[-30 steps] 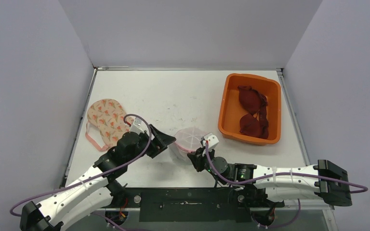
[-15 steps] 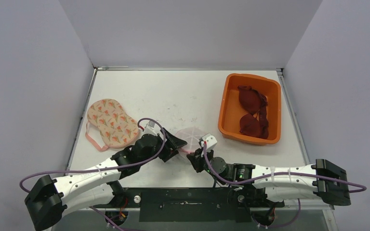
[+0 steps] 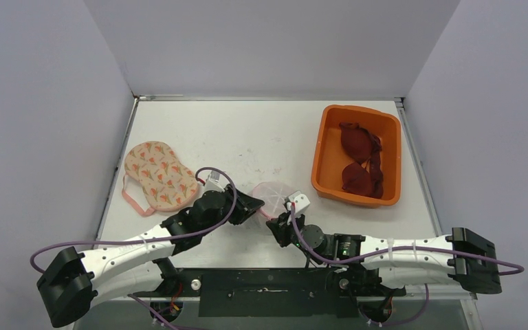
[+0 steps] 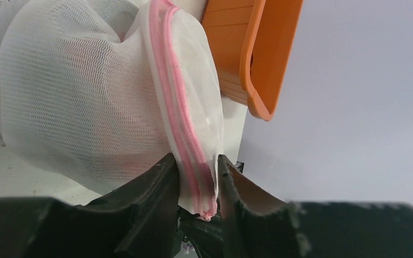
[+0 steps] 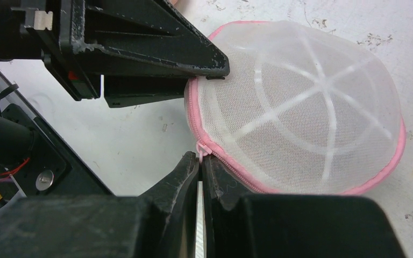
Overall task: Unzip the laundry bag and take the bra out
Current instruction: Unzip the laundry bag at the center of the board.
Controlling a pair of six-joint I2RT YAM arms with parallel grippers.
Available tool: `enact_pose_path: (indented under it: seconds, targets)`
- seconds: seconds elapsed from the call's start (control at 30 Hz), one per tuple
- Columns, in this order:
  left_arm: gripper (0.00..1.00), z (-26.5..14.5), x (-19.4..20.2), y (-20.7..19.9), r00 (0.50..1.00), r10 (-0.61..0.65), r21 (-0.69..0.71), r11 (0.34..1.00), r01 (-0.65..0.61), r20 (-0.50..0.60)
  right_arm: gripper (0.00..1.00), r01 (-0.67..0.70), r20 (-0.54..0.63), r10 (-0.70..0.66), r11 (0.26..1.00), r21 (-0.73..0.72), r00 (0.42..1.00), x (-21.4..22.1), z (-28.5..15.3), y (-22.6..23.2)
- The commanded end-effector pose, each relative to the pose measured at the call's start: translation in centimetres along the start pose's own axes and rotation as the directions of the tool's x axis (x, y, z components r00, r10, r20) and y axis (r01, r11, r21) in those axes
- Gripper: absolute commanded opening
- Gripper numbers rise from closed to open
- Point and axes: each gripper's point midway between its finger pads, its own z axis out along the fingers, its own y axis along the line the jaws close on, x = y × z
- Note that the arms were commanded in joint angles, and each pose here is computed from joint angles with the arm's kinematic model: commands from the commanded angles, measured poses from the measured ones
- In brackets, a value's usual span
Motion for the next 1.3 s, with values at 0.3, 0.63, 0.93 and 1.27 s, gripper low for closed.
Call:
enact_pose_path:
  seconds: [0.3, 0.63, 0.93, 1.27]
  targets:
    - [0.0, 0.8, -1.4, -1.7, 0.998, 0.034, 0.061, 0.997, -0.037, 0.054, 0.05, -0.033, 0.073, 0.032, 0.999, 0.018, 0.997, -2.7, -1.1, -0.3]
    - [0.0, 0.7, -2.6, -0.2, 0.997, 0.072, 0.031, 0.997, -0.073, 0.042, 0.05, -0.069, 0.083, 0.057, 0.986, 0.153, 0.995, -1.7, -2.2, -4.9]
    - [0.0, -0.3, -3.3, -4.3, 0.975, 0.217, 0.192, 0.959, -0.206, -0.037, 0.05, -0.027, 0.129, 0.02, 0.998, 0.057, 0.991, -4.4, -2.6, -2.6]
    - [0.0, -2.0, -1.9, -11.7, 0.865, 0.468, 0.402, 0.838, -0.37, -0.181, 0.05, -0.011, 0.181, 0.011, 1.0, -0.006, 0.983, -8.4, -2.7, 0.7]
